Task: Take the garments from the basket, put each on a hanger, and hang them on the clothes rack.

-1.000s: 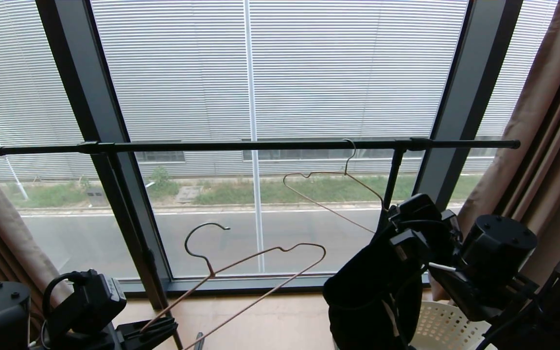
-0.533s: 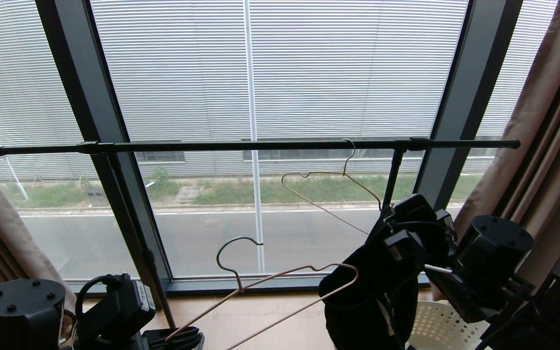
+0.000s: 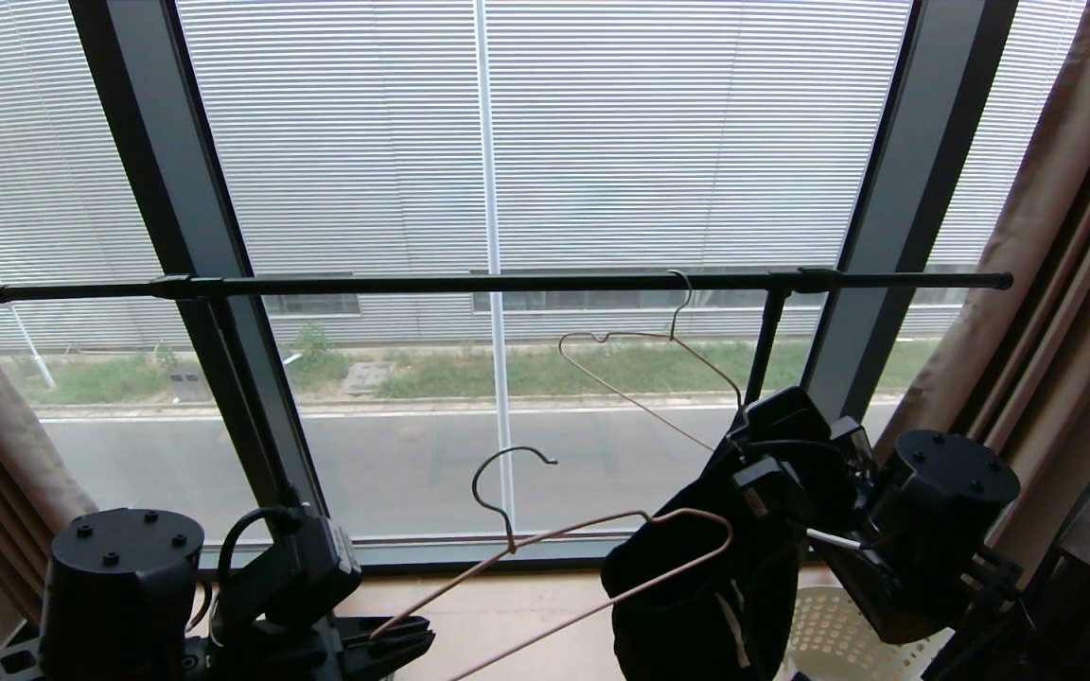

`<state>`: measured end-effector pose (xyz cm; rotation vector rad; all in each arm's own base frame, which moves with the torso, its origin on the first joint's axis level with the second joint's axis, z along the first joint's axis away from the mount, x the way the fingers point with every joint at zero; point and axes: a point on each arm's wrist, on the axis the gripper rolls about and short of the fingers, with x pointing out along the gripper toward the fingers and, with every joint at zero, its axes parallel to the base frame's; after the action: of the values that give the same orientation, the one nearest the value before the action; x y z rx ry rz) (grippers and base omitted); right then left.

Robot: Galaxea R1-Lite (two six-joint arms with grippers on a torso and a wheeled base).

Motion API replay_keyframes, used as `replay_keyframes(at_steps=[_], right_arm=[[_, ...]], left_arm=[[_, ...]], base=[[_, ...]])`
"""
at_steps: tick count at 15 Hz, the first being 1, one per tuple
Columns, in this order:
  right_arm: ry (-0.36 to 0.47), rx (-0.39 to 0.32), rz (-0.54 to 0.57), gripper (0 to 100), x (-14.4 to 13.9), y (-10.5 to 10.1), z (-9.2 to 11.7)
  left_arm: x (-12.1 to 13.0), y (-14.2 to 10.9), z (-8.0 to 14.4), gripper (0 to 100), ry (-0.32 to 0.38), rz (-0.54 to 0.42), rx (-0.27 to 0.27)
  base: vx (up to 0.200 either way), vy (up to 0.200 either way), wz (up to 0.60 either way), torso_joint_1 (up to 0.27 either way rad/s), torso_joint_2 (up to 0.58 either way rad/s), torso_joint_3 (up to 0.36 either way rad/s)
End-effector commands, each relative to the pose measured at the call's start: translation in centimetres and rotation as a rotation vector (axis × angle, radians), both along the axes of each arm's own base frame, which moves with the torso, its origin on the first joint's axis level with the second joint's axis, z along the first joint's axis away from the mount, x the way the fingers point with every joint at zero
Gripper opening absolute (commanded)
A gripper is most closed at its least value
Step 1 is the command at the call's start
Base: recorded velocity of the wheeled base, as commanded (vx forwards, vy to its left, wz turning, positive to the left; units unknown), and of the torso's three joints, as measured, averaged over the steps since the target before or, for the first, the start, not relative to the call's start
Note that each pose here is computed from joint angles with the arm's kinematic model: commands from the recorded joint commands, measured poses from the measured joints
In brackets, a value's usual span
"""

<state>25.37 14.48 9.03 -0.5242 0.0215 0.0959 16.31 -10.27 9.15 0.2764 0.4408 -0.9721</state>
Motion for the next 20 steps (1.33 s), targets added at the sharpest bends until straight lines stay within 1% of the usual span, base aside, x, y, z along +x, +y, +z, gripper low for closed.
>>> replay_keyframes(at_steps=[1,2,3,5,6,7,9,11,15,17,20], right_arm=[[-0.008,0.003,-0.002,0,-0.1,0.1,0.1],[-0.012,-0.007,-0.023,0,-0.1,0.1,0.2],[-0.021,-0.039,-0.068,0,-0.4,0.4,0.4],[-0.041,-0.049,-0.089,0,-1.0,1.6,0.9],[-0.046,-0.056,-0.097,0,-1.0,2.0,1.0],[-0.060,-0.049,-0.107,0,-1.1,2.6,1.3],[-0.062,-0.047,-0.104,0,-1.1,3.3,1.5],[-0.057,-0.051,-0.107,0,-1.3,3.8,1.4],[-0.058,-0.050,-0.108,0,-1.2,4.9,1.1],[-0.084,-0.021,-0.147,0,-0.5,5.8,1.8],[-0.105,0.000,-0.175,0,0.8,5.9,2.2]], left_arm=[[1.3,-0.8,-0.4,0,0.010,-0.004,0.012],[2.1,-1.3,-0.1,0,-0.002,-0.004,0.005],[2.7,-1.7,-0.1,0,-0.001,-0.006,0.001],[2.9,-2.1,-0.5,0,0.012,-0.014,0.010],[3.1,-2.2,-0.4,0,0.002,-0.013,0.003],[3.4,-2.4,-0.6,0,-0.003,-0.013,0.000],[3.4,-2.4,-1.4,0,-0.008,-0.012,-0.003],[3.4,-2.4,-2.1,0,-0.013,-0.012,-0.005],[3.8,-2.6,-2.7,0,-0.024,0.000,-0.003],[3.5,-2.4,-2.8,0,-0.022,0.001,-0.001],[3.0,-2.2,-2.8,0,-0.047,-0.001,-0.016]], base=[[0.000,0.000,0.00,0.000,0.00,0.000],[0.000,0.000,0.00,0.000,0.00,0.000],[0.000,0.000,0.00,0.000,0.00,0.000],[0.000,0.000,0.00,0.000,0.00,0.000],[0.000,0.000,0.00,0.000,0.00,0.000],[0.000,0.000,0.00,0.000,0.00,0.000],[0.000,0.000,0.00,0.000,0.00,0.000],[0.000,0.000,0.00,0.000,0.00,0.000],[0.000,0.000,0.00,0.000,0.00,0.000],[0.000,0.000,0.00,0.000,0.00,0.000],[0.000,0.000,0.00,0.000,0.00,0.000]])
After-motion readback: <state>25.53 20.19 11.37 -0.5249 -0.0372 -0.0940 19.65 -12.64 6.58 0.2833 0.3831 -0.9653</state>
